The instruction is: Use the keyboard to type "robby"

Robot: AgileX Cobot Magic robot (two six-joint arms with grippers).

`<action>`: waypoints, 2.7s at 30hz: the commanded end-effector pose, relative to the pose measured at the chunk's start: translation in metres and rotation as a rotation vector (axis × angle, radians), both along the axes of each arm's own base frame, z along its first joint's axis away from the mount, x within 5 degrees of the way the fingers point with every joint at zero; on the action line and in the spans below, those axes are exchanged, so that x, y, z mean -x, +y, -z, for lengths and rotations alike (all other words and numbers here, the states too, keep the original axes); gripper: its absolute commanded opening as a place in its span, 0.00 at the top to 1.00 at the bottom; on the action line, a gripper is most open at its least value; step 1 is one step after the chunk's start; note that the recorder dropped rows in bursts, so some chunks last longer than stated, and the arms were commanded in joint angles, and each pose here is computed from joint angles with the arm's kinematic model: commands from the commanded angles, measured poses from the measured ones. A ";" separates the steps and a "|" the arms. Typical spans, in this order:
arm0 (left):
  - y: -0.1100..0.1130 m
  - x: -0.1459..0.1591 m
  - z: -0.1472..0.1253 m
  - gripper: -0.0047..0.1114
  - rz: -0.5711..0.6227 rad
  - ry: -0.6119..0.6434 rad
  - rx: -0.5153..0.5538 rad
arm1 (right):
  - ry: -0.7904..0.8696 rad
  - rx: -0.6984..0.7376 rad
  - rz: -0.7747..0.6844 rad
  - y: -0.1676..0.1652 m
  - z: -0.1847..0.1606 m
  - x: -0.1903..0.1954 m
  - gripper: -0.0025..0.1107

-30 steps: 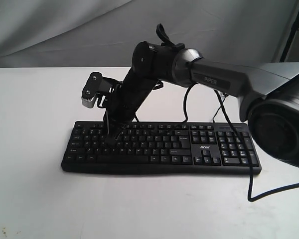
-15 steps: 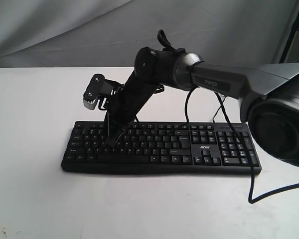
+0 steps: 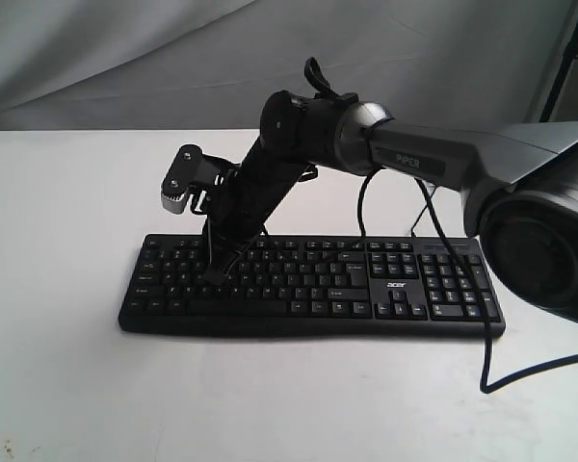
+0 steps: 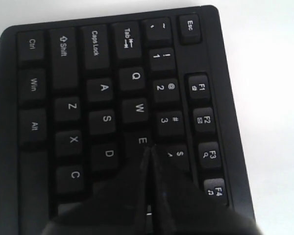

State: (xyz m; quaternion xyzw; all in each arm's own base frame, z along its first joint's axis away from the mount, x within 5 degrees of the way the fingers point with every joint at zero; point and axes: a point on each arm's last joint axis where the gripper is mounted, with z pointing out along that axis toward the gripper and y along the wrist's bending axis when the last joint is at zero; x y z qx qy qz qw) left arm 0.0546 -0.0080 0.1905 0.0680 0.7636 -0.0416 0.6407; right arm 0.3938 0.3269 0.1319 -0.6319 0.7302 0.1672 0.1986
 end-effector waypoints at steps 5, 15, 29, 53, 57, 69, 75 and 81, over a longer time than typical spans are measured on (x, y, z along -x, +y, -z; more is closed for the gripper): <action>0.000 0.000 0.001 0.96 0.006 -0.005 -0.001 | 0.015 0.003 -0.005 -0.002 0.001 0.001 0.98; 0.000 0.000 0.001 0.96 0.006 -0.005 -0.001 | 0.007 0.001 -0.006 -0.002 0.000 0.000 0.98; 0.000 0.000 0.001 0.96 0.006 -0.005 -0.001 | 0.019 0.010 -0.003 -0.002 0.010 0.000 0.98; 0.000 0.000 0.001 0.96 0.006 -0.005 -0.001 | 0.012 0.016 -0.004 -0.022 -0.038 -0.002 0.98; 0.000 0.000 0.001 0.96 0.006 -0.005 -0.001 | 0.071 0.034 0.042 -0.041 -0.034 -0.009 0.98; 0.000 0.000 0.001 0.96 0.006 -0.005 -0.001 | 0.007 0.027 0.066 -0.086 -0.016 0.009 0.98; 0.000 0.000 0.001 0.96 0.006 -0.005 -0.001 | 0.011 -0.034 0.126 -0.101 -0.024 0.005 0.98; 0.000 0.000 0.001 0.96 0.006 -0.005 -0.001 | 0.013 -0.038 0.120 -0.101 -0.023 0.005 0.98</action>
